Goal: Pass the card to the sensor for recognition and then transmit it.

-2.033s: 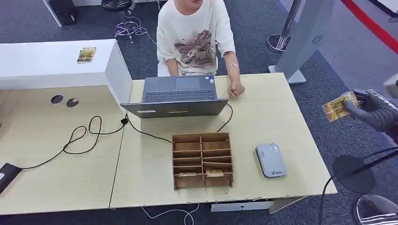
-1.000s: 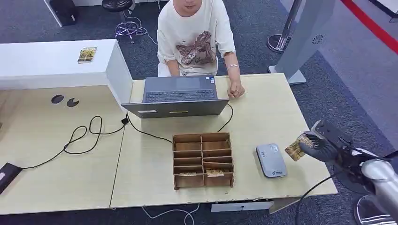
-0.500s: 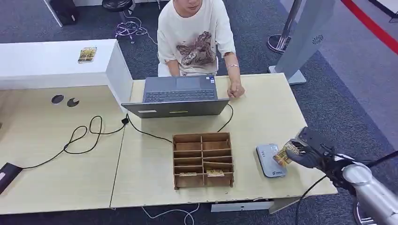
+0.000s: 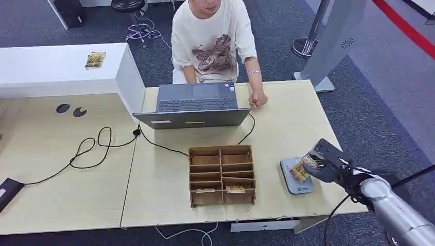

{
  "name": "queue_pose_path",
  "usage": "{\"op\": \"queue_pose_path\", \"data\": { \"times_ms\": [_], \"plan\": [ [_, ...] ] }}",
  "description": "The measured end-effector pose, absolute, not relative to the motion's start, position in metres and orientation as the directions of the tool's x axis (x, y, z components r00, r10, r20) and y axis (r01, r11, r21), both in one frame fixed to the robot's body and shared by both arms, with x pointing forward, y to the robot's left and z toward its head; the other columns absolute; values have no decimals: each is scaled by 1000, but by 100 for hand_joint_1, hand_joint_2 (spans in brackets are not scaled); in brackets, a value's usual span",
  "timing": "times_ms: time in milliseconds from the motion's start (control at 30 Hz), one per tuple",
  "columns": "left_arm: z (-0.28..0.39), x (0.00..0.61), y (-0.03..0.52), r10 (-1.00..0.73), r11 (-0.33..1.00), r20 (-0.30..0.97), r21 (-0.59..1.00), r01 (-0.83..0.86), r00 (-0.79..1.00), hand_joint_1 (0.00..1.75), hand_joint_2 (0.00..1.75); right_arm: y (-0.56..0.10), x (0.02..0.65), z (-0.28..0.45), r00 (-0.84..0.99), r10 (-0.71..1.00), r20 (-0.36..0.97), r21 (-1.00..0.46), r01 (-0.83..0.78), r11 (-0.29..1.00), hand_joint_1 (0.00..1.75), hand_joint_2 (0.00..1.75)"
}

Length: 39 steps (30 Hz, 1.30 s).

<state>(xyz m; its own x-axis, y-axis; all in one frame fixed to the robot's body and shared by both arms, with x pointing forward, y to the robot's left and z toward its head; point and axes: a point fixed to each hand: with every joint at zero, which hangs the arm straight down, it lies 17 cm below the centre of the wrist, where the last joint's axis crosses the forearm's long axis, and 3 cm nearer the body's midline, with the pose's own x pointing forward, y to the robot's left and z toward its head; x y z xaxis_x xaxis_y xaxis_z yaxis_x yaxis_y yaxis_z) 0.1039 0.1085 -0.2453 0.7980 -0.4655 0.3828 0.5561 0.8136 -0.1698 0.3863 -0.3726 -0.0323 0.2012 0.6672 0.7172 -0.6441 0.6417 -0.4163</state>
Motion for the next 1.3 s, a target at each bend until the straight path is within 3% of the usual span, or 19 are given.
{"op": "queue_pose_path", "data": {
  "times_ms": [600,1300],
  "plan": [
    [-245,104,108,-464,814,383,-171,555,799,0,0,-369,399,-54,185,751,634,-521,-615,591,175,175],
    [-245,104,108,-457,818,383,-173,548,803,0,0,-359,409,-48,180,722,668,-507,-599,619,175,175]
  ]
}}
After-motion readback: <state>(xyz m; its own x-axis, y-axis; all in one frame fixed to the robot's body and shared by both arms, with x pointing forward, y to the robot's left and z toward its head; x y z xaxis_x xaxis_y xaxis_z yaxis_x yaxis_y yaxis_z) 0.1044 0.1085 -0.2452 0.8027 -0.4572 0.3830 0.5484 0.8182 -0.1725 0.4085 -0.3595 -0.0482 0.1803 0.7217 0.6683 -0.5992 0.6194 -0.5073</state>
